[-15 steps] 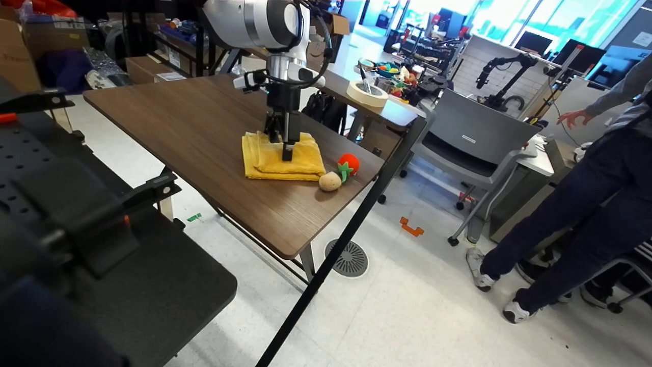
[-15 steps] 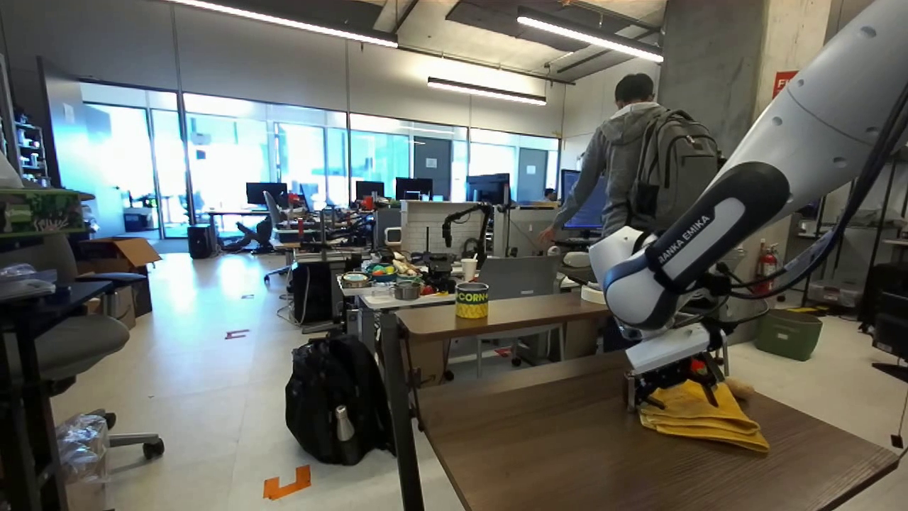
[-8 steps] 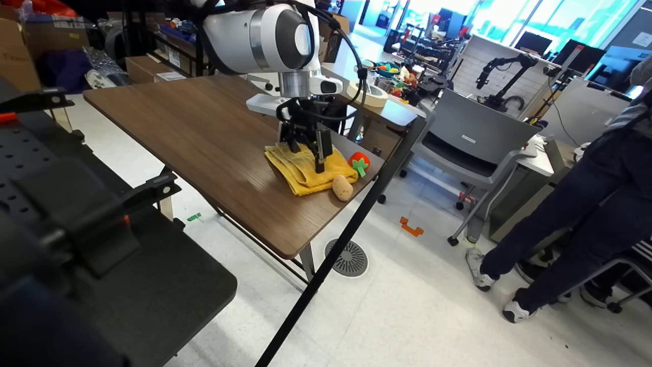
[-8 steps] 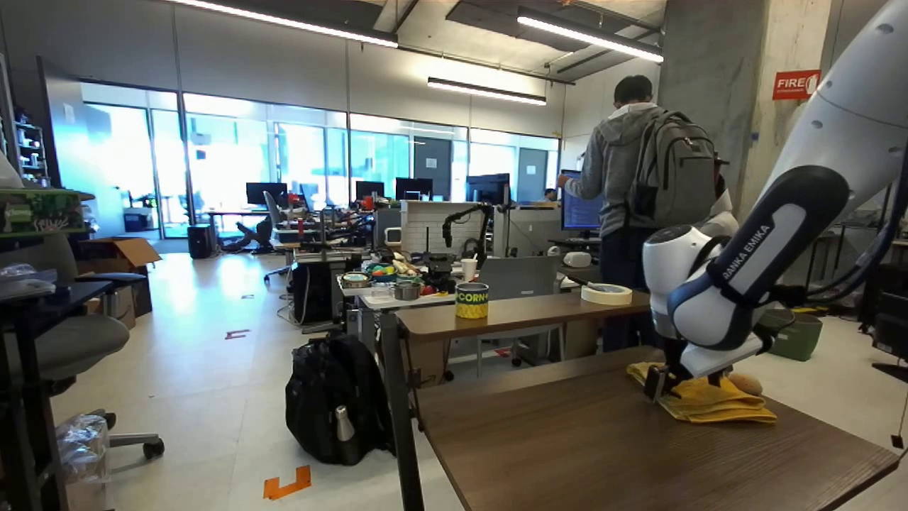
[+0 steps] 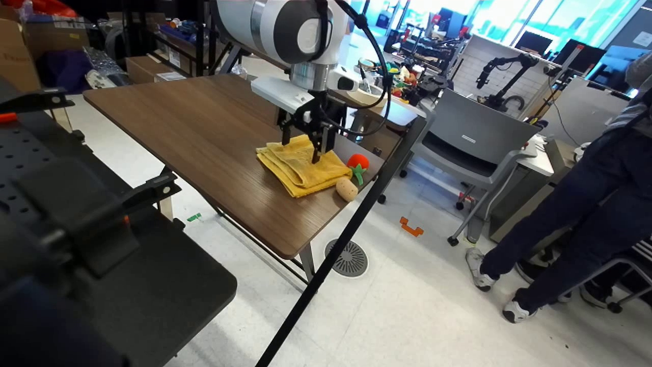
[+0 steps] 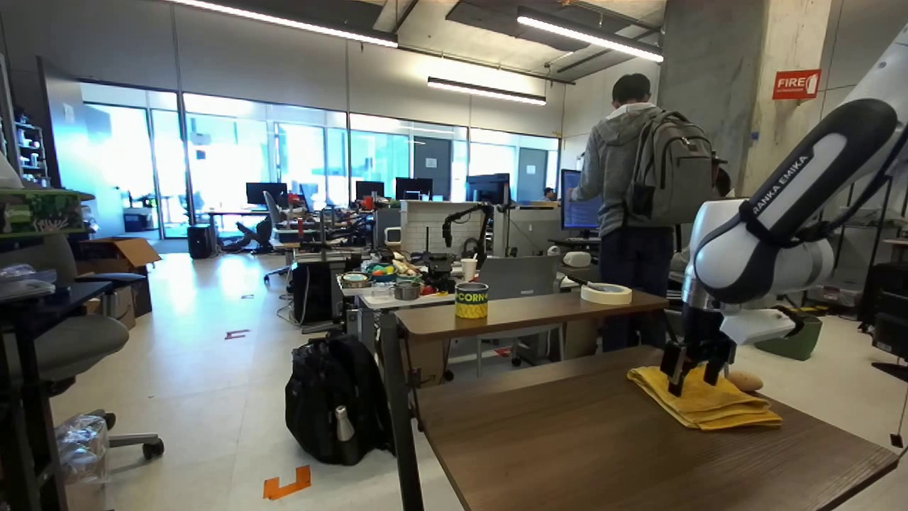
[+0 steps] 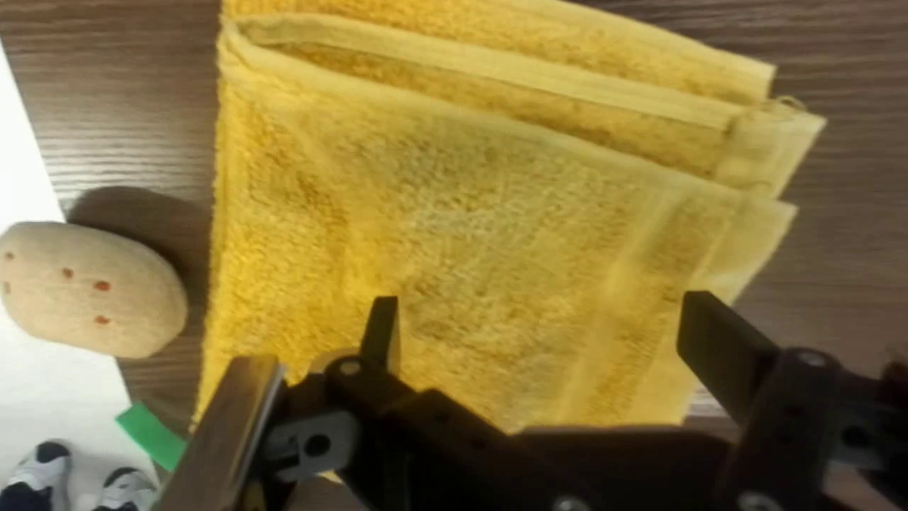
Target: Wipe the table with the towel
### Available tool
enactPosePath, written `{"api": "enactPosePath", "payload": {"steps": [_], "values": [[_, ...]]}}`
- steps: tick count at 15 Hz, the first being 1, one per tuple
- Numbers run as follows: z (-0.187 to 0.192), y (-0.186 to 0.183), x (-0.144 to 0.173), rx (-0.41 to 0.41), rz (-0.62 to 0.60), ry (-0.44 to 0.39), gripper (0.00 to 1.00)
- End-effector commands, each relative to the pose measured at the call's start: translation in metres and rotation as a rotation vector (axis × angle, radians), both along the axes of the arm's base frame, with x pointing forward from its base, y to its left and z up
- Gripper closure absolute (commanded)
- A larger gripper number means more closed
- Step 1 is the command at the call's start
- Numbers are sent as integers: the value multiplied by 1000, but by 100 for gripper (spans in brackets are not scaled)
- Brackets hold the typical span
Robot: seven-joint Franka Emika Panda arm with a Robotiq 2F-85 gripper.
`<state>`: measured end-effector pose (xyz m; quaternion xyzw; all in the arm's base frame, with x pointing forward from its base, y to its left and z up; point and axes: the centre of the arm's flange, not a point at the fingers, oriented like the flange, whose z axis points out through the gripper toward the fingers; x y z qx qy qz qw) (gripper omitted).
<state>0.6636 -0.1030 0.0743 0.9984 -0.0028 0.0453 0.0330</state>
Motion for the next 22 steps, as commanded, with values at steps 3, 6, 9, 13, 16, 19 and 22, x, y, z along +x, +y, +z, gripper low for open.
{"api": "enactPosePath", "payload": {"steps": [3,6,9,13,16,19,22], "values": [[14,19,7,120,101,15,0],[23,30,12,169,146,20,0],[21,24,11,156,131,30,0],[-18,2,20,138,110,6,0],[-51,4,26,167,121,6,0],[-98,24,28,276,186,111,0],[-100,65,18,306,297,169,0]]}}
